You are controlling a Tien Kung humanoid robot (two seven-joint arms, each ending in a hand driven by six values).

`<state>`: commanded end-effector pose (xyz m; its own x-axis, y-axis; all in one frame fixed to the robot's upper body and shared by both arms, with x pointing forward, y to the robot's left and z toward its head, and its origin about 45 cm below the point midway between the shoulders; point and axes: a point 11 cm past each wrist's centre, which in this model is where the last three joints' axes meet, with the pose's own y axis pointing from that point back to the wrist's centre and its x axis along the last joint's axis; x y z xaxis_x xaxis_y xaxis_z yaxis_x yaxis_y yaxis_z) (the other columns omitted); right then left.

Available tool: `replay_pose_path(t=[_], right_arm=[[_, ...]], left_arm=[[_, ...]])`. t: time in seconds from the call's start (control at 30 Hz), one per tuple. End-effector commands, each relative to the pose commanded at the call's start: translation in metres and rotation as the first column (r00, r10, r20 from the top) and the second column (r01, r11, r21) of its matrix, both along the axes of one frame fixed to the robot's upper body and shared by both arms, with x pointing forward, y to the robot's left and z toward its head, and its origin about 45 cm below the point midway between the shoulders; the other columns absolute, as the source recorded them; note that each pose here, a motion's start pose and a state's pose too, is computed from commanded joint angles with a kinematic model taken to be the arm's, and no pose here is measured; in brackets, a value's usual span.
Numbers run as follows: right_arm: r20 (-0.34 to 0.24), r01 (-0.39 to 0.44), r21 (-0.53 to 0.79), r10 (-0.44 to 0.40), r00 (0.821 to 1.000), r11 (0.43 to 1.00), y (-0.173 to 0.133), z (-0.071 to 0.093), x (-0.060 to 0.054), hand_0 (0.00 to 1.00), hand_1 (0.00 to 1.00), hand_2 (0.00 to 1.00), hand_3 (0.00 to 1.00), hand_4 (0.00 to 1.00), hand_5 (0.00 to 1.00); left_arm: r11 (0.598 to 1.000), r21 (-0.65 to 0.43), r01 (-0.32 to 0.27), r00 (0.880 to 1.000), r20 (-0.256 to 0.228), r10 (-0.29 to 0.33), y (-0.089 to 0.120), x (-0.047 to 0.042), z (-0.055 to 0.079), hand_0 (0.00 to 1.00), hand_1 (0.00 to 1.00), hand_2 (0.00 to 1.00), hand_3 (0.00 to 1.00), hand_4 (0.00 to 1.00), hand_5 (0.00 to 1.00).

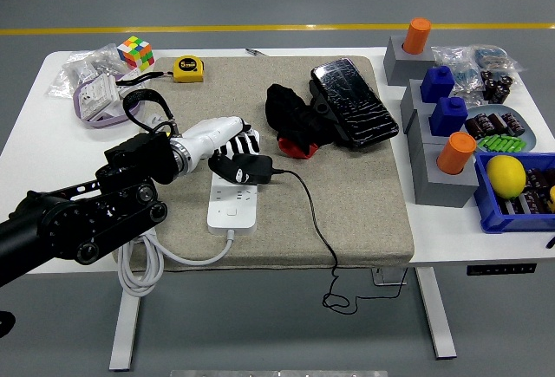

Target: Pull the plug out and thorw away

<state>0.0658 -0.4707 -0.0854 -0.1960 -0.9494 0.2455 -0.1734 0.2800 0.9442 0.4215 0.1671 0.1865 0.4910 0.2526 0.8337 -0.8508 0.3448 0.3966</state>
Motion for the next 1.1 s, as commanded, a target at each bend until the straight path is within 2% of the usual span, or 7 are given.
replay_pose_path(t=[0.13, 0.17, 0.47, 0.7, 0.8, 1.1], right_arm=[[0.000, 0.000, 0.000, 0.000, 1.000, 1.000, 0.000, 0.000, 0.000, 0.621, 0.670, 0.693, 0.623, 0.974, 0.419], [0.000, 0.001, -0.001, -0.001, 1.000, 1.000, 0.000, 0.000, 0.000, 0.621, 0.670, 0.693, 0.624, 0.973, 0.417], [0.000, 0.002, -0.001, -0.002, 1.000, 1.000, -0.001, 0.000, 0.000, 0.621, 0.670, 0.693, 0.622, 0.972, 0.415], [-0.003, 0.002, 0.000, -0.002, 1.000, 1.000, 0.000, 0.000, -0.002, 0.621, 0.670, 0.693, 0.623, 0.971, 0.413], [-0.003, -0.001, 0.000, 0.001, 1.000, 1.000, 0.000, 0.000, -0.001, 0.621, 0.670, 0.693, 0.622, 0.970, 0.411], [0.000, -0.003, 0.000, 0.003, 1.000, 1.000, 0.000, 0.000, 0.000, 0.621, 0.670, 0.693, 0.620, 0.969, 0.407]], left_arm=[[0.999, -0.017, 0.029, 0.999, 0.031, -0.028, -0.003, 0.0002, 0.003, 0.365, 0.470, 0.511, 0.555, 0.826, 0.030], [0.999, -0.023, 0.039, 0.998, 0.043, -0.038, -0.005, 0.0001, 0.004, 0.299, 0.402, 0.470, 0.544, 0.737, 0.002], [0.992, -0.062, 0.110, 0.984, 0.148, -0.100, -0.016, -0.0013, 0.023, 0.285, 0.388, 0.456, 0.545, 0.730, 0.002], [0.980, -0.136, 0.143, 0.979, 0.167, -0.119, -0.029, -0.0121, 0.038, 0.282, 0.383, 0.452, 0.543, 0.737, 0.002], [0.973, -0.171, 0.152, 0.979, 0.162, -0.125, -0.036, -0.0165, 0.037, 0.284, 0.383, 0.450, 0.544, 0.738, 0.002], [0.936, -0.307, 0.171, 0.980, 0.154, -0.128, -0.062, -0.0326, 0.020, 0.294, 0.389, 0.459, 0.549, 0.726, 0.002]])
